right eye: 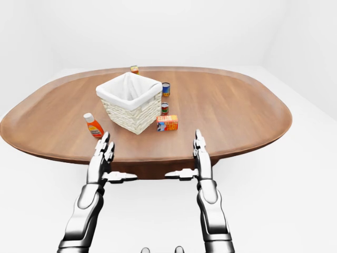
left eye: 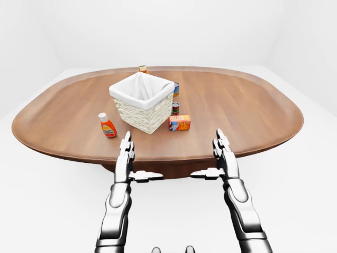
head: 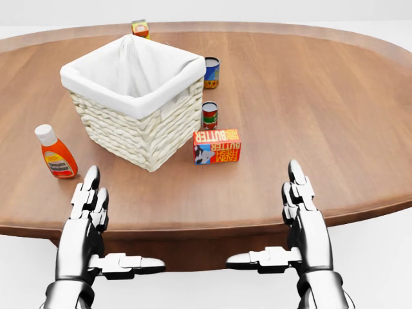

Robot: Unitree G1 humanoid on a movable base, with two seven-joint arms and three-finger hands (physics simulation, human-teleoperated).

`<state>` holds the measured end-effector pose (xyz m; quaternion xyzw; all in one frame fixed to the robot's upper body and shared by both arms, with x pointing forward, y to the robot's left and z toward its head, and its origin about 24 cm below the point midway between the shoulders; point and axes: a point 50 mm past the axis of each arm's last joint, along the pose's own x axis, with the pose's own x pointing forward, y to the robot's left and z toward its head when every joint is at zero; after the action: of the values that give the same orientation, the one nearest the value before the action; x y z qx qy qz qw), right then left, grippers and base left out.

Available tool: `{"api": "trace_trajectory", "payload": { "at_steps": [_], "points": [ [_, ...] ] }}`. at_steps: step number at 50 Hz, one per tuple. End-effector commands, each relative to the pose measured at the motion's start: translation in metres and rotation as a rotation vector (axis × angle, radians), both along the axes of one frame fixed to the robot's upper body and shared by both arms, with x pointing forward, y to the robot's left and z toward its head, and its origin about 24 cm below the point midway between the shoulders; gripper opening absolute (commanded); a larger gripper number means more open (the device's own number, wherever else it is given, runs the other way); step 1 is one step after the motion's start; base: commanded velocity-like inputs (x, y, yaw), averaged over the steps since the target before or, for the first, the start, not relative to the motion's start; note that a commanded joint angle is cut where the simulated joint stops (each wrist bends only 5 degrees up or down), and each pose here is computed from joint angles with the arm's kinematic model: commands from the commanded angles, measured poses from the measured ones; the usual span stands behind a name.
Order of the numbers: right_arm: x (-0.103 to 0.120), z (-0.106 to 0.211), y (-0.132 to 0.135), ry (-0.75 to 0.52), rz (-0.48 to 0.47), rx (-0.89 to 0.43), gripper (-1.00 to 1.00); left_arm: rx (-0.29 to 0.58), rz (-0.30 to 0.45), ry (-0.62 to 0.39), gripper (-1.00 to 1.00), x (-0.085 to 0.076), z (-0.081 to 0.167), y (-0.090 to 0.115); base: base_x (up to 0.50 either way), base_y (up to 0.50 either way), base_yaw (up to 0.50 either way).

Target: Pick up the butter and put it in the basket.

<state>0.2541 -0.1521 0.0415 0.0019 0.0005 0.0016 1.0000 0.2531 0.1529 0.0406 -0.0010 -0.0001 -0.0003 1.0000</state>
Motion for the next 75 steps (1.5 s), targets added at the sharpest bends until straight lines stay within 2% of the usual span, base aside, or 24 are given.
{"api": "trace_trajectory", "payload": {
  "at_steps": [1, 5, 11, 12, 19, 24, 27, 29, 33, 37, 49, 58, 75],
  "points": [
    [0.001, 0.001, -0.007, 0.01, 0.006, -0.001, 1.0, -0.008, 0.003, 0.0, 1.0, -0.004, -0.003, 0.007, 0.0, 0.0, 0.0],
    [0.005, 0.007, -0.007, 0.021, 0.005, -0.019, 1.0, -0.008, -0.002, 0.0, 1.0, -0.003, -0.001, 0.006, 0.0, 0.0, 0.0],
    [0.009, 0.025, -0.008, -0.051, 0.019, -0.044, 1.0, 0.005, -0.003, -0.002, 1.0, 0.001, 0.005, 0.008, 0.0, 0.0, 0.0],
    [0.003, 0.024, -0.017, -0.047, 0.022, -0.052, 1.0, 0.009, -0.005, -0.006, 1.0, 0.003, 0.008, 0.009, 0.0, 0.0, 0.0],
    [-0.018, 0.052, -0.026, -0.17, 0.051, -0.045, 1.0, 0.018, 0.001, -0.029, 1.0, 0.004, 0.021, 0.014, 0.0, 0.0, 0.0],
    [-0.021, 0.064, -0.026, -0.223, 0.063, -0.057, 1.0, 0.033, 0.0, -0.089, 1.0, 0.006, 0.035, 0.016, 0.0, 0.0, 0.0],
    [-0.016, 0.077, -0.02, -0.277, 0.077, -0.075, 1.0, 0.041, 0.002, -0.117, 1.0, 0.008, 0.042, 0.018, 0.0, 0.0, 0.0],
    [-0.02, 0.082, -0.025, -0.293, 0.091, -0.102, 1.0, 0.048, 0.003, -0.144, 1.0, 0.011, 0.049, 0.02, 0.0, 0.0, 0.0],
    [-0.013, 0.095, -0.022, -0.348, 0.092, -0.107, 1.0, 0.053, 0.001, -0.161, 1.0, 0.015, 0.054, 0.019, 0.0, 0.0, 0.0],
    [-0.016, 0.104, -0.018, -0.396, 0.111, -0.098, 1.0, 0.057, -0.001, -0.194, 1.0, 0.015, 0.062, 0.018, 0.0, 0.0, 0.0],
    [-0.019, 0.109, -0.013, -0.42, 0.146, -0.081, 1.0, 0.059, 0.004, -0.218, 1.0, 0.019, 0.068, 0.018, 0.25, 0.2, 0.0],
    [-0.011, 0.109, -0.005, -0.42, 0.144, -0.062, 1.0, 0.054, -0.003, -0.214, 1.0, 0.02, 0.068, 0.017, 0.45, 0.33, 0.0],
    [-0.014, 0.109, -0.009, -0.423, 0.14, -0.05, 1.0, 0.057, 0.003, -0.236, 1.0, 0.019, 0.073, 0.018, 0.5, 0.14, 0.0]
  ]
}}
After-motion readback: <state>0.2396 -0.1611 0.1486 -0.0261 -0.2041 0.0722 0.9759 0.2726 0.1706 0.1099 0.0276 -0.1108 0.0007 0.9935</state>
